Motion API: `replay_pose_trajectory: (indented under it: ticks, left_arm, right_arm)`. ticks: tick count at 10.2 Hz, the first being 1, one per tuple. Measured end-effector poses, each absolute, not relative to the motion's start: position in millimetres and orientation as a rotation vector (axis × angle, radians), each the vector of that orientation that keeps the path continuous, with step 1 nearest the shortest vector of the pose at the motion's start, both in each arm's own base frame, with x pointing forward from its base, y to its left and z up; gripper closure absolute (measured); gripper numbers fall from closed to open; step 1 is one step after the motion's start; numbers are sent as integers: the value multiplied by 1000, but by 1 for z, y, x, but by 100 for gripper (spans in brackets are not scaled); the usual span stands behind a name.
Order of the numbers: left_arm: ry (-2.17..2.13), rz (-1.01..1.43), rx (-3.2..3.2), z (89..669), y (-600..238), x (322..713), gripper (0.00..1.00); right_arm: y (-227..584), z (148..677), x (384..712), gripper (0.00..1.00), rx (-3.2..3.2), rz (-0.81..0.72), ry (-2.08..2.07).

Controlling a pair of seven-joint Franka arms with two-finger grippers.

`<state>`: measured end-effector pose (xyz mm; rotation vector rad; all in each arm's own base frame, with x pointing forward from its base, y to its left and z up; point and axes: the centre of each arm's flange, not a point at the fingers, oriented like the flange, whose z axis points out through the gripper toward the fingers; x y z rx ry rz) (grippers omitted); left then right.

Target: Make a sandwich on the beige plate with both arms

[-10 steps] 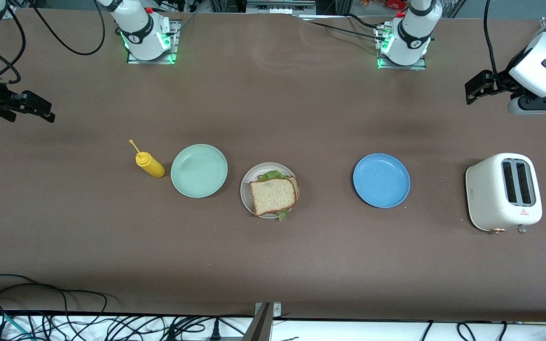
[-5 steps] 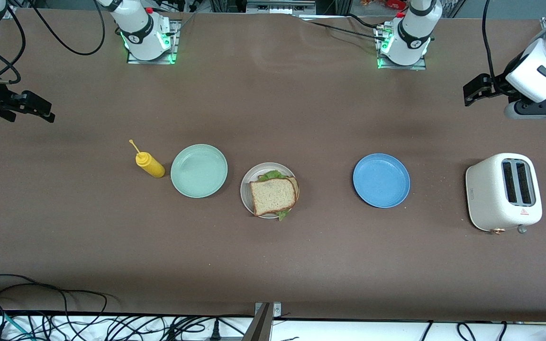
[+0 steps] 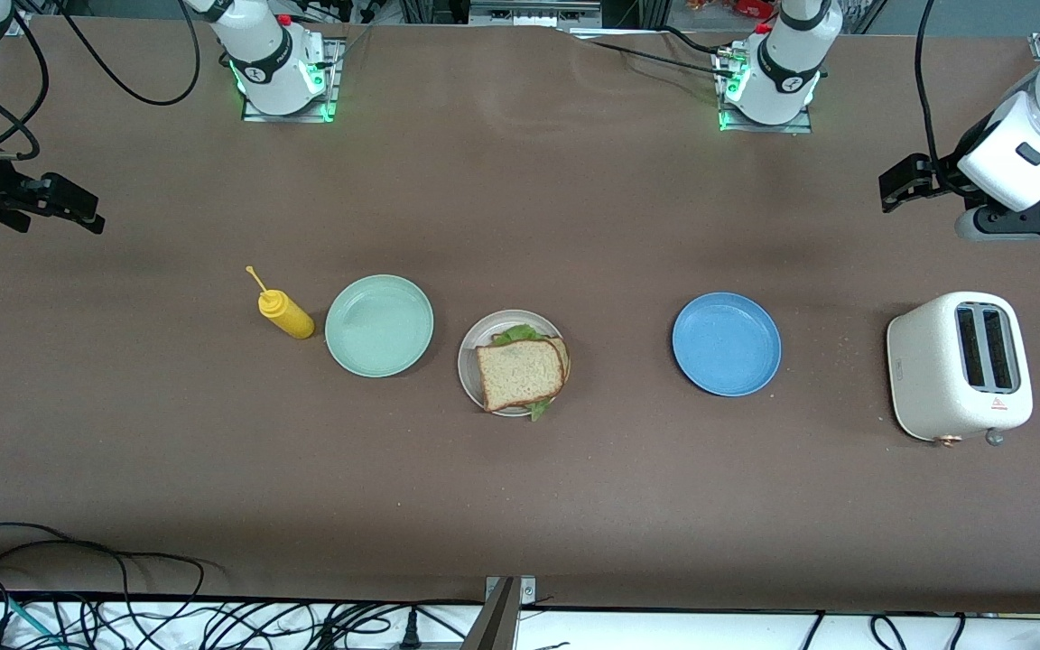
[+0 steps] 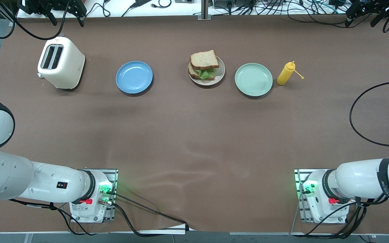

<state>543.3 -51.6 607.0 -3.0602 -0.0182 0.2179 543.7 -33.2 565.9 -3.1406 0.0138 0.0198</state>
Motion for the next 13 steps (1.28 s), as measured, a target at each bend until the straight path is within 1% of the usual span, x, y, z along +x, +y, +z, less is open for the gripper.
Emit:
replay_pose_trajectory:
  ticks: [4,13]
  left_arm:
    - [-25,184,-3065,608,-49,546,0]
    - [-24,195,-3063,603,-50,549,0]
  right_arm:
    - [-33,566,544,0,-3141,19,14]
    - [-33,565,545,0,-3141,16,14]
